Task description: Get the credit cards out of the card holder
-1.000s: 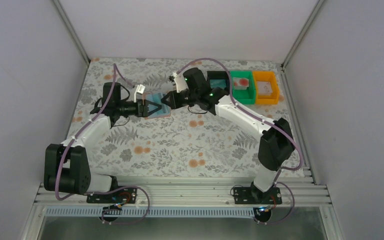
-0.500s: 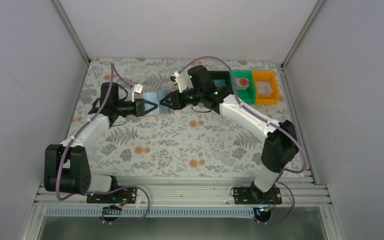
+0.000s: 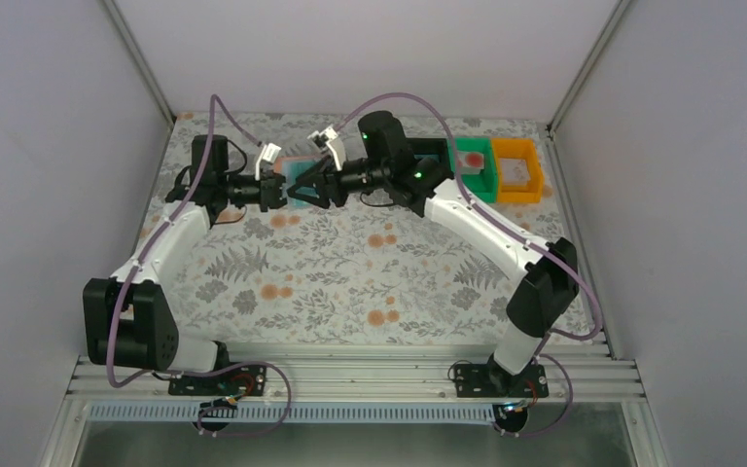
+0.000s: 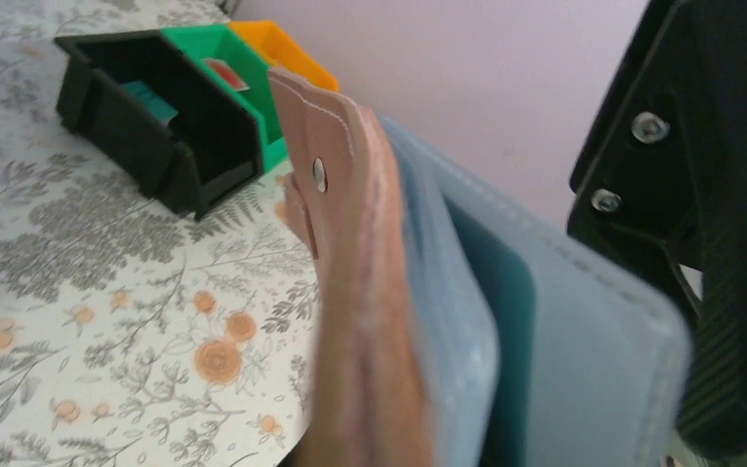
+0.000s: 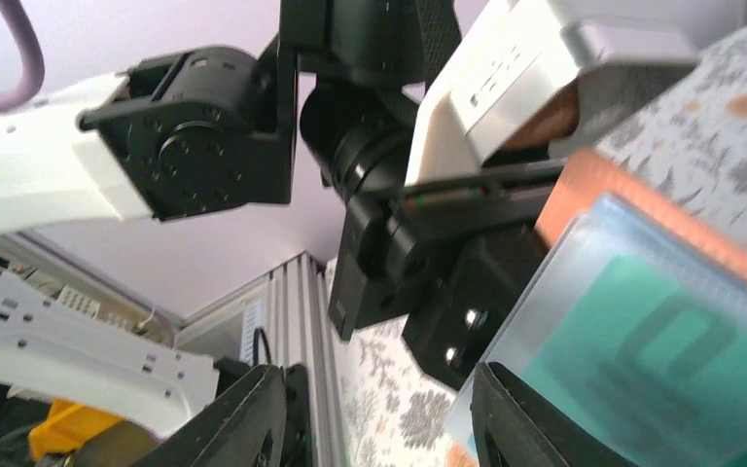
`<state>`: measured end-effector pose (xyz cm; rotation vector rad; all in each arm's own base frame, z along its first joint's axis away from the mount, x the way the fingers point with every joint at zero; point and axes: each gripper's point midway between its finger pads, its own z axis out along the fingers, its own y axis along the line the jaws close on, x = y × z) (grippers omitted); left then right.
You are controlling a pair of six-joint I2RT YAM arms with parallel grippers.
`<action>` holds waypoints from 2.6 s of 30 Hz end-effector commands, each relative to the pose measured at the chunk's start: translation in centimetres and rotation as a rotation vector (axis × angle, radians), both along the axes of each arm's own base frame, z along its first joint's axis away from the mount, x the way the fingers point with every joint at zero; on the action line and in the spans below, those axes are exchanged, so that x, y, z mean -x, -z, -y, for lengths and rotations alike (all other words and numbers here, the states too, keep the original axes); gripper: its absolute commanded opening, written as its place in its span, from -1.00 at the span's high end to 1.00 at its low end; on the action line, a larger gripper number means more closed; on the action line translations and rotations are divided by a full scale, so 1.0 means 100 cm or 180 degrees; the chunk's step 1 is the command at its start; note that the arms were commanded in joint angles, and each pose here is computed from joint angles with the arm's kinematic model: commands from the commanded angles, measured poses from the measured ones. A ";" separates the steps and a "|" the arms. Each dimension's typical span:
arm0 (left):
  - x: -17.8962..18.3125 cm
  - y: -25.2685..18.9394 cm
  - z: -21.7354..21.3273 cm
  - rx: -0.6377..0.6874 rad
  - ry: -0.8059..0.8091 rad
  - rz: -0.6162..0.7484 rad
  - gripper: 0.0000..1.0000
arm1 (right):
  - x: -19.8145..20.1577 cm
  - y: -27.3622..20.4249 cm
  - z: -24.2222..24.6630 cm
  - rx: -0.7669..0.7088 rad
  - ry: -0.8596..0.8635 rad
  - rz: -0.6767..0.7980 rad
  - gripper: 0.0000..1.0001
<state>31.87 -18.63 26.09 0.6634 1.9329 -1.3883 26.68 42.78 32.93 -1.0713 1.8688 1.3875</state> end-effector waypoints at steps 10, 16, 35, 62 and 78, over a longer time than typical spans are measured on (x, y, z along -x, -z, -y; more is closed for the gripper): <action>0.026 -0.050 0.018 0.0106 0.0526 0.0419 0.95 | 0.028 -0.075 0.033 -0.0412 -0.0163 0.0514 -0.03; 0.040 -0.070 0.019 0.0128 0.0581 0.0632 0.95 | 0.014 -0.050 0.071 -0.0395 0.0031 0.0182 0.02; 0.063 -0.084 0.029 0.0179 0.0802 0.0854 0.95 | 0.032 -0.031 0.044 -0.0520 -0.0476 -0.0020 0.34; 0.084 -0.088 0.026 0.0126 0.0968 0.1088 0.04 | 0.009 -0.020 0.097 -0.0172 -0.0046 0.0158 0.92; 0.076 -0.087 0.033 0.0158 0.0981 0.0951 -0.16 | 0.019 -0.026 0.088 -0.0224 -0.0283 0.0113 0.92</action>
